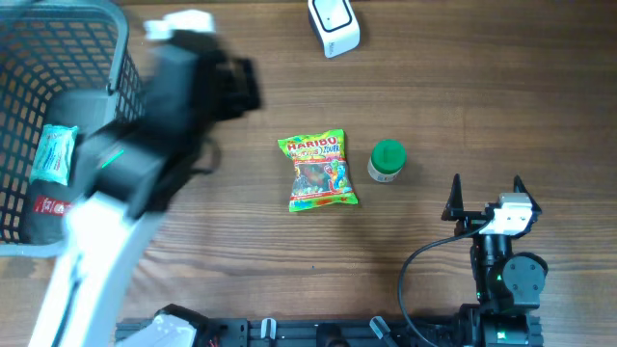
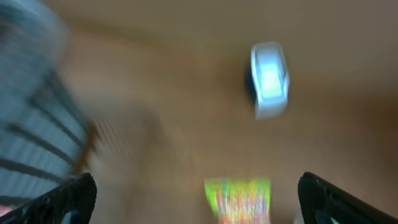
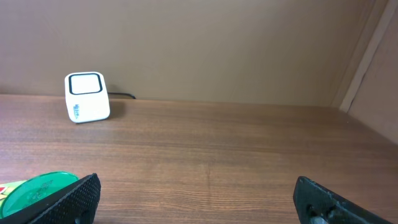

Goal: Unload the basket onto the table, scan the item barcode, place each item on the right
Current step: 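Carry the Haribo bag out and drop it left of the jar, then reach into the basket and grasp the small pink-white box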

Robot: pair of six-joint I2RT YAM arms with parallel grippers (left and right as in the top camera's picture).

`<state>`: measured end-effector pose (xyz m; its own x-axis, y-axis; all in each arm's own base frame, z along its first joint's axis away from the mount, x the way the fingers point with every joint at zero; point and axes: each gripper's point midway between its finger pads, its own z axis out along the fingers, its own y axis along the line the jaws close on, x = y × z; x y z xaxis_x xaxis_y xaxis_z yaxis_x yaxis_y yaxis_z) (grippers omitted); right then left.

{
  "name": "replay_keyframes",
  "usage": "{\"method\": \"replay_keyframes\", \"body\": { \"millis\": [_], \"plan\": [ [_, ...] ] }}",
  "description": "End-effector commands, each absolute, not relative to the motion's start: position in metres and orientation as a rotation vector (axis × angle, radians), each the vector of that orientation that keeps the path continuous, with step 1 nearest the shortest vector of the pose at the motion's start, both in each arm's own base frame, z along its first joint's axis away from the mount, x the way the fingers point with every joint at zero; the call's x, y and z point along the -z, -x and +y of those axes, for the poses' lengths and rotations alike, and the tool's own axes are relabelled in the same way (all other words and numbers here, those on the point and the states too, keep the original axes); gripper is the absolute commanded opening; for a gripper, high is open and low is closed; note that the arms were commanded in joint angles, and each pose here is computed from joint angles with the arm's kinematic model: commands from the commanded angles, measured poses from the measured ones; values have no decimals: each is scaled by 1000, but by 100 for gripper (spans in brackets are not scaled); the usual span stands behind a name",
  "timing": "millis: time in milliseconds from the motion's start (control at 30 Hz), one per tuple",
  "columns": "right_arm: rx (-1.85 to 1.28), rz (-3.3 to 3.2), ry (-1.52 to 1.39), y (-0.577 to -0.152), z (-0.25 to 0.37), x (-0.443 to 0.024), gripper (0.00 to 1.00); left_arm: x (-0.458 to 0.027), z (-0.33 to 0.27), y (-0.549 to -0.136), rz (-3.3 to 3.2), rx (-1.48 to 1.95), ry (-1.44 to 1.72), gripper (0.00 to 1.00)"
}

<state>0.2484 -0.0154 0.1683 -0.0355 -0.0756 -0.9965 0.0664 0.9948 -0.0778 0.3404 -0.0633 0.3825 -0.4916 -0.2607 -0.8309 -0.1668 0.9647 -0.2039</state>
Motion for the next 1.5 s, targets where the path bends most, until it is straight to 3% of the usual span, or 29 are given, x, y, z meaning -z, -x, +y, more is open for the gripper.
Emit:
{"method": "replay_keyframes", "body": {
  "millis": [0,133,267,367,500,733,1267,1333,1400,1467],
  "plan": [
    [118,1595,18,-248,-14,-170,100,-430,46,-290,1829,17,737,100],
    [118,1595,18,-248,-14,-170,100,-415,123,-252,1689,-43,1154,100],
    [118,1594,18,-248,-14,-170,100,-366,164,-258,1776,29,1386,100],
    [118,1594,18,-248,-14,-170,100,-291,199,-262,1829,106,1784,100],
    [117,1595,18,-248,-14,-170,100,-193,213,-271,2079,105,2059,100],
    [118,1595,18,-248,-14,-170,100,-94,200,-285,2376,71,2215,100],
    [118,1595,18,-248,-14,-170,100,5,168,-269,2472,33,2176,100],
    [117,1595,18,-248,-14,-170,100,5,167,-269,2474,39,2175,94],
    [118,1595,18,-248,-14,-170,100,-1,167,-276,2495,88,2118,70],
    [117,1595,18,-248,-14,-170,100,-13,170,-281,2500,95,2082,57]
  ]
}}
